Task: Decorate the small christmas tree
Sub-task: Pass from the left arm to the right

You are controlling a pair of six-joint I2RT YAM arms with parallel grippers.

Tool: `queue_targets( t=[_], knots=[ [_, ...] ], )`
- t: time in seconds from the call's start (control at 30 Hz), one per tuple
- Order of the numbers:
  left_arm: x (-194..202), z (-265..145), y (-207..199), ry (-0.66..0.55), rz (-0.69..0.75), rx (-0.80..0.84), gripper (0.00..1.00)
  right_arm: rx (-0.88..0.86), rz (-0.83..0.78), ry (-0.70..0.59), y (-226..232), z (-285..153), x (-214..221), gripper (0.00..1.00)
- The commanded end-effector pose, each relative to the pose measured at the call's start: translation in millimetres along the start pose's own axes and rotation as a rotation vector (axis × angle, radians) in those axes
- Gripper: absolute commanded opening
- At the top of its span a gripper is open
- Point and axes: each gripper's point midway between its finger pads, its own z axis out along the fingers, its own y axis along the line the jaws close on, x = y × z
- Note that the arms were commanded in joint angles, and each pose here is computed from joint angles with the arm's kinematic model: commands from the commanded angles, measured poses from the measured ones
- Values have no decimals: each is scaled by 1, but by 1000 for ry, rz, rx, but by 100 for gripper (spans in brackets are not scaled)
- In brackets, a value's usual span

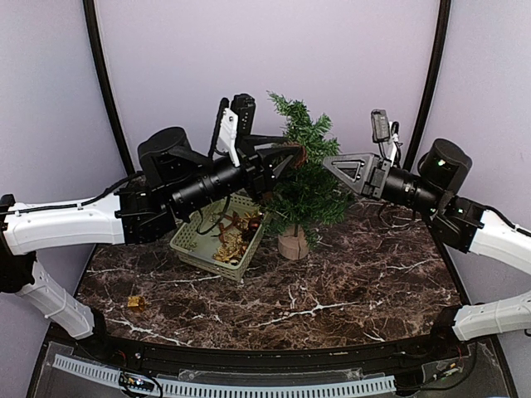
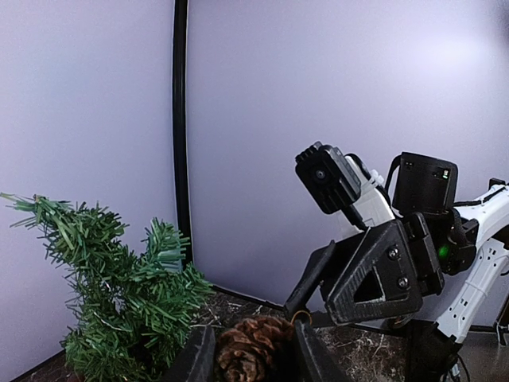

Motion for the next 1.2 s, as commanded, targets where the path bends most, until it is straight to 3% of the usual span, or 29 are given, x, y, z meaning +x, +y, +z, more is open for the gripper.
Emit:
queue_targets(
  t=[0.0, 1.17],
  knots=[
    [-15, -1, -1, -56, 9, -4, 35, -73, -43, -58, 24, 1, -20, 29],
    [-10, -4, -1, -47, -32, -4, 34, -50, -61, -101, 16, 3, -24, 0]
  ],
)
